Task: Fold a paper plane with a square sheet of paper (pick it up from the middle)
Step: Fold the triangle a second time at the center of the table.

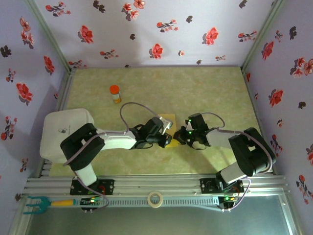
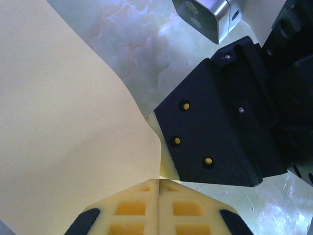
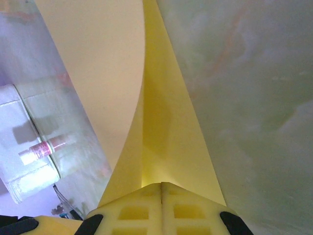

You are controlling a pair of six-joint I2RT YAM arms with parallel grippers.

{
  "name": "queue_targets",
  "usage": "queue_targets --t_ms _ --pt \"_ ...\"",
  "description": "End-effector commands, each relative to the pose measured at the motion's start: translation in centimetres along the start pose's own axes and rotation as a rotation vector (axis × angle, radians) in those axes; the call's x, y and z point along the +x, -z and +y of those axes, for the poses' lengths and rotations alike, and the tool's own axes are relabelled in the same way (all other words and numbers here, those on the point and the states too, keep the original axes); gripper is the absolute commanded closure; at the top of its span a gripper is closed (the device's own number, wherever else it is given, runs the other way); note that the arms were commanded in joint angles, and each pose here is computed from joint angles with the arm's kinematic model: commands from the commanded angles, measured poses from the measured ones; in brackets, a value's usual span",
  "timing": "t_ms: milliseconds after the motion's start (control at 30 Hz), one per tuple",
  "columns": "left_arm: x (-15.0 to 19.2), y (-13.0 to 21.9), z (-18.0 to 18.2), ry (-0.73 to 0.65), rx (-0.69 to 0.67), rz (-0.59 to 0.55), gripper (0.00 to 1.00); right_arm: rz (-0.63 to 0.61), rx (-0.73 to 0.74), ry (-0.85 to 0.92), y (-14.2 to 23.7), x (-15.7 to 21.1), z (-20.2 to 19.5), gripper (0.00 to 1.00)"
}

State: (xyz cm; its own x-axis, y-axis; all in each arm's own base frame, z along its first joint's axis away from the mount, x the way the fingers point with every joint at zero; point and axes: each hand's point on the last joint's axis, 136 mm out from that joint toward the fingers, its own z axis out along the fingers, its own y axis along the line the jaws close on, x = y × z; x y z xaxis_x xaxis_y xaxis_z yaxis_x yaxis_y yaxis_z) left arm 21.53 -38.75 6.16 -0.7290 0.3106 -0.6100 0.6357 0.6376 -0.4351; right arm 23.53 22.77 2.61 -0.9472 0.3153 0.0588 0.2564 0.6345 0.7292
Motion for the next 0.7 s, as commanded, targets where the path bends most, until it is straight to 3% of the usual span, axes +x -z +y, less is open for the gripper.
queue_targets --t_ms 0,200,667 --pt "-1.0 0.1 -0.2 0.005 0.008 -0.003 1.0 0.033 0.075 0.015 -0.3 0.8 -1.9 0.99" --pt "-1.2 0.2 1.5 0.014 -0.018 0.011 1.0 0.058 0.189 0.023 0.0 1.2 -4.7 1.0" --pt "-1.2 -0.9 4.0 0.039 -0.05 0.066 1.0 0.054 0.215 0.061 0.7 0.7 -4.1 1.0"
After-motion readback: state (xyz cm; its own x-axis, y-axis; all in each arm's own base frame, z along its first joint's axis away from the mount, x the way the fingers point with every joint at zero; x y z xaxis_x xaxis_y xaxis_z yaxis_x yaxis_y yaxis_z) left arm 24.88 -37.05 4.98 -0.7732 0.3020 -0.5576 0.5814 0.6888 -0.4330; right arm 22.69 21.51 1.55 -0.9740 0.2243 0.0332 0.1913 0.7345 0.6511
